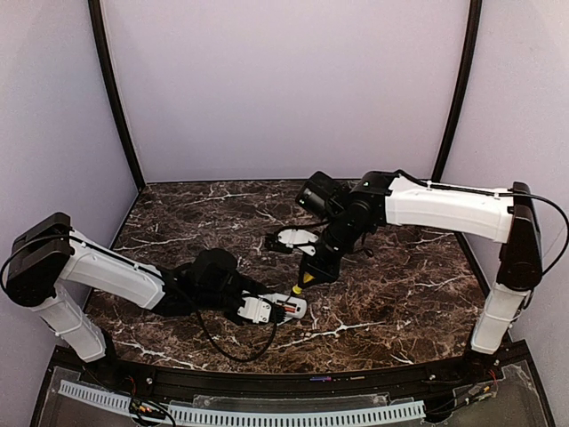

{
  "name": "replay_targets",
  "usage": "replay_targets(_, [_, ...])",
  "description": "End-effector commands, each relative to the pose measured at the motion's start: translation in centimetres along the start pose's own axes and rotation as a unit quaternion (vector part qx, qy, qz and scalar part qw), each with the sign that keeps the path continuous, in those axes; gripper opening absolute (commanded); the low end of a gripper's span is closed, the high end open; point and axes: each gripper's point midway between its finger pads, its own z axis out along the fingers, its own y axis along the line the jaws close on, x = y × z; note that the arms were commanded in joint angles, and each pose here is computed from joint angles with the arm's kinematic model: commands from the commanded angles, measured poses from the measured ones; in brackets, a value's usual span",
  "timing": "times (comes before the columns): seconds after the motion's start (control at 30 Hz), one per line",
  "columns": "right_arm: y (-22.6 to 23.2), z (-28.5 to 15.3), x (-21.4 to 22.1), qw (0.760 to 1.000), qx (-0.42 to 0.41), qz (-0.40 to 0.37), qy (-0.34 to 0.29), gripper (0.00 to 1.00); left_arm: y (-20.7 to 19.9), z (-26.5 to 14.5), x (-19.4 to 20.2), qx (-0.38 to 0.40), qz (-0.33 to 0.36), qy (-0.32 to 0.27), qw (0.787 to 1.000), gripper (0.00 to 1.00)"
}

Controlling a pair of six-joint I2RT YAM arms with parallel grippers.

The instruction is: Unload the batteries from the remote control

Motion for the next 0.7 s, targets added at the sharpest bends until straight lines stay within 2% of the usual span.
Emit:
replay_targets(0.0, [2.3, 1.4, 0.6, 0.999, -0.046, 0.005, 0.026, 0.00, 5.8, -1.5, -2.9, -0.078, -0.021, -0.043, 0.996, 0.00])
replay_targets(0.27, [2.2, 2.5, 0.8, 0.996, -0.075, 0.021, 0.037, 0.00, 6.5, -1.5, -2.5, -0.106, -0.010, -0.034, 0.994, 0.00])
replay_targets(0.67, [-2.6, -0.3, -2.0, 0.992, -0.109, 0.057, -0.029, 0.00, 8.5, -1.1, -0.1, -0.184, 0.061, 0.024, 0.981, 0.01])
